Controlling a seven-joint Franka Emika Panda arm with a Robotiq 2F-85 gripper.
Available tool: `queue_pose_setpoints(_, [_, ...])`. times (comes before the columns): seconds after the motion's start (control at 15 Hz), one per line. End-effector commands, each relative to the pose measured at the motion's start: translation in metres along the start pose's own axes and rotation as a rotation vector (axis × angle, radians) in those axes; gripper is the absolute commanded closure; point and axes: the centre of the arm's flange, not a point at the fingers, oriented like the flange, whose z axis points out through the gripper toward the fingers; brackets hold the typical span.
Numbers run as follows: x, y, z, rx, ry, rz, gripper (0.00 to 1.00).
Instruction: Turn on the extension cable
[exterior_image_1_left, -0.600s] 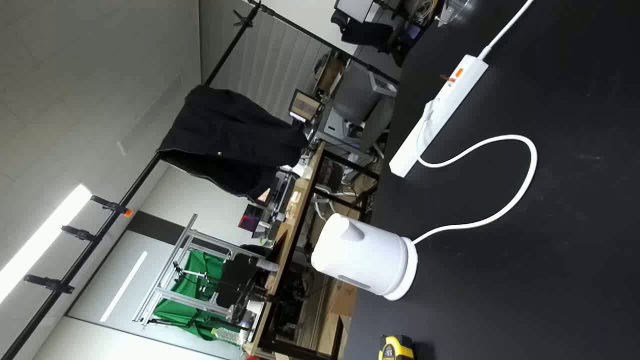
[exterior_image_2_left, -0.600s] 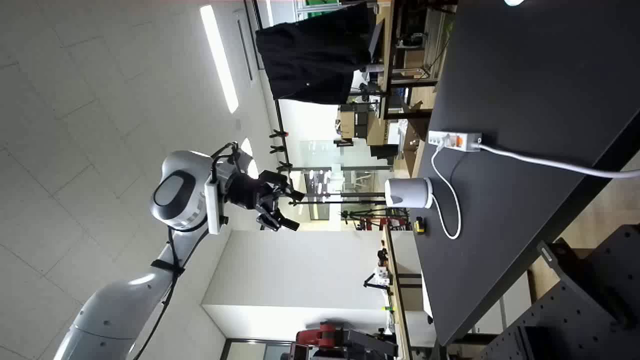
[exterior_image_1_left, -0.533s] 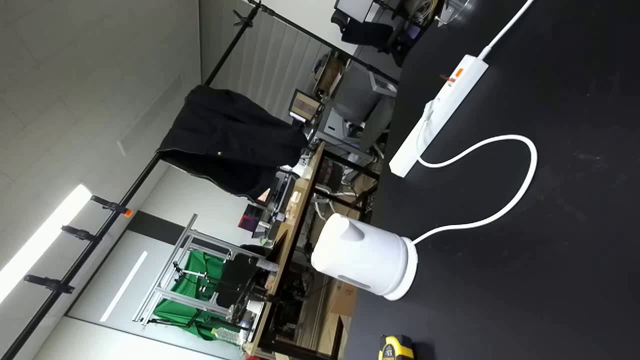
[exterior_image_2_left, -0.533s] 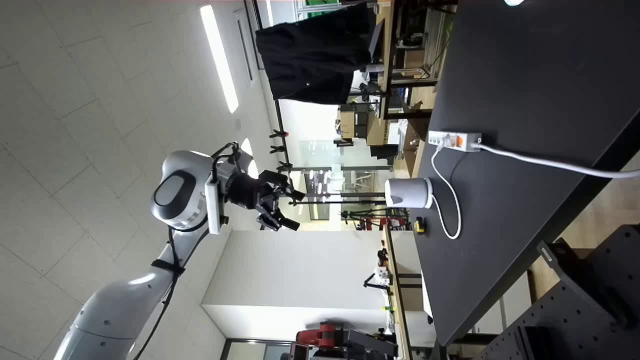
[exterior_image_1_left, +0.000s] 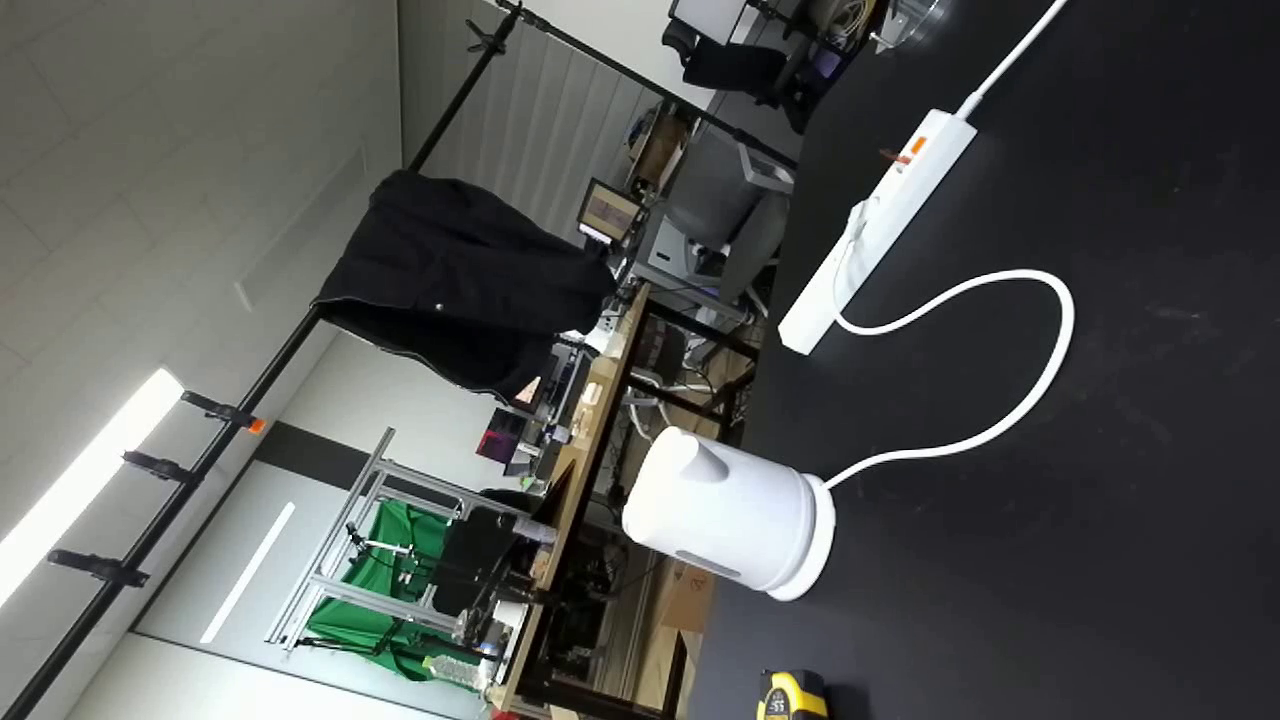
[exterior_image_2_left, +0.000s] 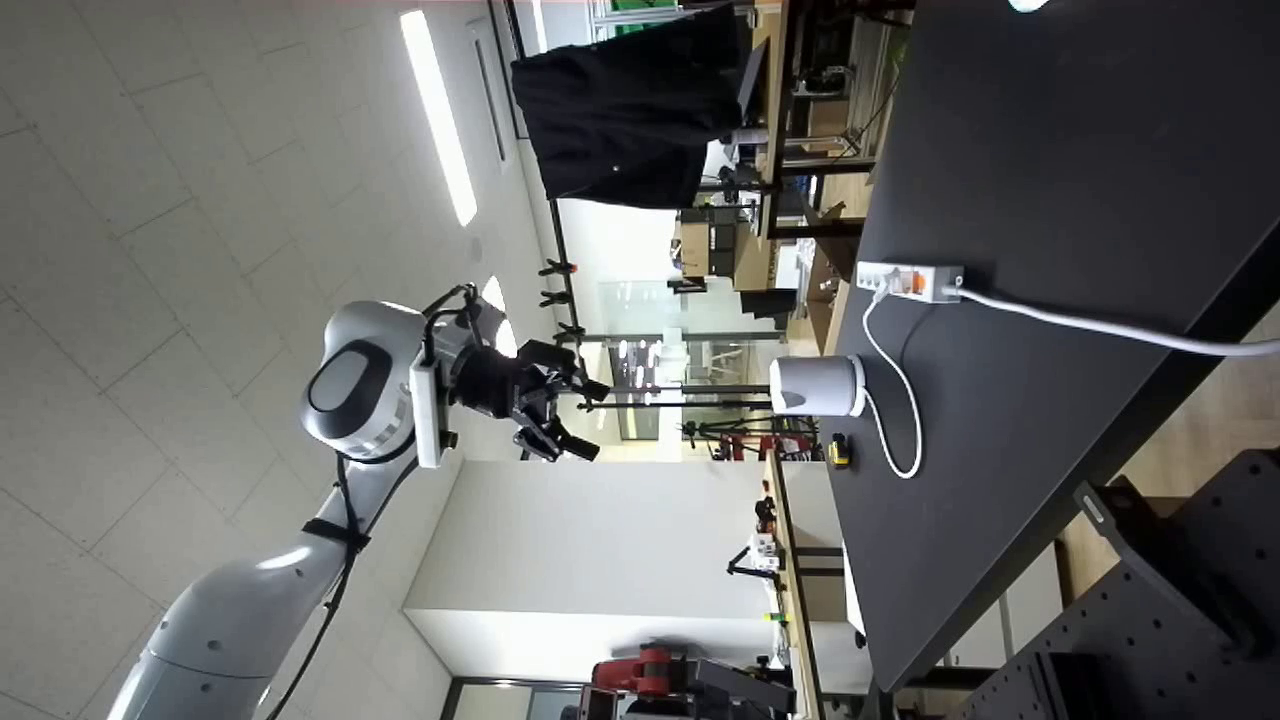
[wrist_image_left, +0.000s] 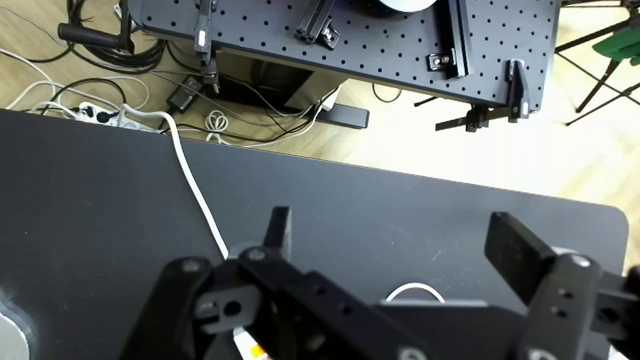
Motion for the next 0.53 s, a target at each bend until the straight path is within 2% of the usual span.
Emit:
queue_pose_setpoints(0.0, [0.000, 0.000, 0.000, 0.000, 0.000, 0.000, 0.00])
queue_pose_setpoints(0.13, [0.011, 0.010, -0.001, -0.097, 0.126, 0.062, 0.00])
queue_pose_setpoints(0.4, [0.047, 0.043, -0.009, -0.214, 0.313, 0.110, 0.00])
queue_pose_setpoints(0.47, [0.055, 0.050, -0.009, -0.235, 0.346, 0.122, 0.08])
